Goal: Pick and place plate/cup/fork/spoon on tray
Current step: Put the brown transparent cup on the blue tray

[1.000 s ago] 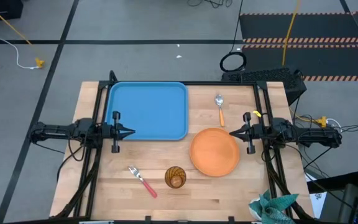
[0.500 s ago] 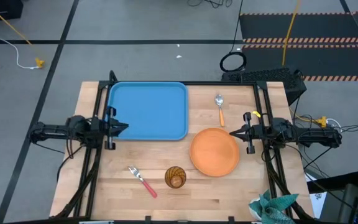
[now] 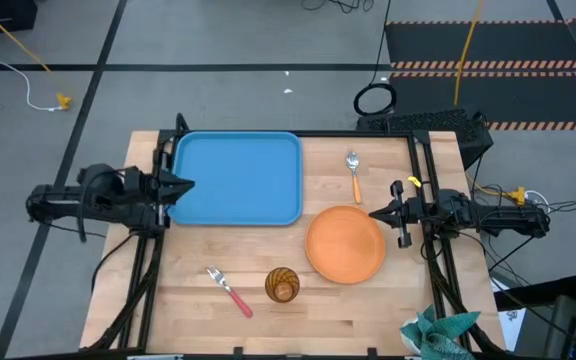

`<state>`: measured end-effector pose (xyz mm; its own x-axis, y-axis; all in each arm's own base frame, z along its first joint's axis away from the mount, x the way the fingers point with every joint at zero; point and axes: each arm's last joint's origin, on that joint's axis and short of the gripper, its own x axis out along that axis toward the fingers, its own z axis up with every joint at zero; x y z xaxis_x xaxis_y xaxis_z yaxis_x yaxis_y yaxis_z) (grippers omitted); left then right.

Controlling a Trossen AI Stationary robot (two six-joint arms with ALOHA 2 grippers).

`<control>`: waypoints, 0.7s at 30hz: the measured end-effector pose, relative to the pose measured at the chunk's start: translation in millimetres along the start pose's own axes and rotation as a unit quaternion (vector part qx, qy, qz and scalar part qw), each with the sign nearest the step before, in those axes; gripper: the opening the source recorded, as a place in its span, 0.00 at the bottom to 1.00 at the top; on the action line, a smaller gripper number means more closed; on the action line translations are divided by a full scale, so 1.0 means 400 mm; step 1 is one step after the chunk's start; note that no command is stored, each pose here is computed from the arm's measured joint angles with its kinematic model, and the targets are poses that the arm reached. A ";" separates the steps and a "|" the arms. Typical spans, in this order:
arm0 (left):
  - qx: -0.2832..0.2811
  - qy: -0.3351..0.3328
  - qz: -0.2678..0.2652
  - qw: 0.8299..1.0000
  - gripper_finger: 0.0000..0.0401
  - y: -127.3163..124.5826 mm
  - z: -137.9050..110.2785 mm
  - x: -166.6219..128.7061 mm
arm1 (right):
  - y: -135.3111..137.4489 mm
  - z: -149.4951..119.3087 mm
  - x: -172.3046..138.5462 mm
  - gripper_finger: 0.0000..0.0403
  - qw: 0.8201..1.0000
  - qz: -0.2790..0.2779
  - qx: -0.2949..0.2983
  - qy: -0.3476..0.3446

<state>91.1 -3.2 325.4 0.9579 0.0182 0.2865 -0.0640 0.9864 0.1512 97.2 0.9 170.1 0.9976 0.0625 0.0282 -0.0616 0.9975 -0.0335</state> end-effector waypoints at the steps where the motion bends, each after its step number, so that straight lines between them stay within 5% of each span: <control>1: 0.006 0.008 0.000 1.000 0.06 0.003 0.019 0.011 | 0.000 0.000 0.000 0.00 1.000 0.000 0.003 0.000; 11: 0.054 0.045 0.008 0.998 0.06 0.026 0.183 0.133 | 0.000 0.000 0.000 0.00 1.000 0.000 0.006 -0.001; 16: 0.075 0.067 0.002 0.995 0.06 0.028 0.222 0.201 | 0.000 0.001 0.000 0.00 1.000 0.000 0.017 -0.001; 21: 0.069 0.156 -0.029 0.985 0.06 0.022 0.230 0.276 | 0.000 0.001 0.000 0.00 0.998 0.002 0.064 -0.001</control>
<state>170.3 -7.4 445.5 0.9991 0.0337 -0.0274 -0.0242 0.9558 0.2929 97.2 1.0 170.3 0.9974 0.0659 0.0304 -0.0685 0.9932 0.0943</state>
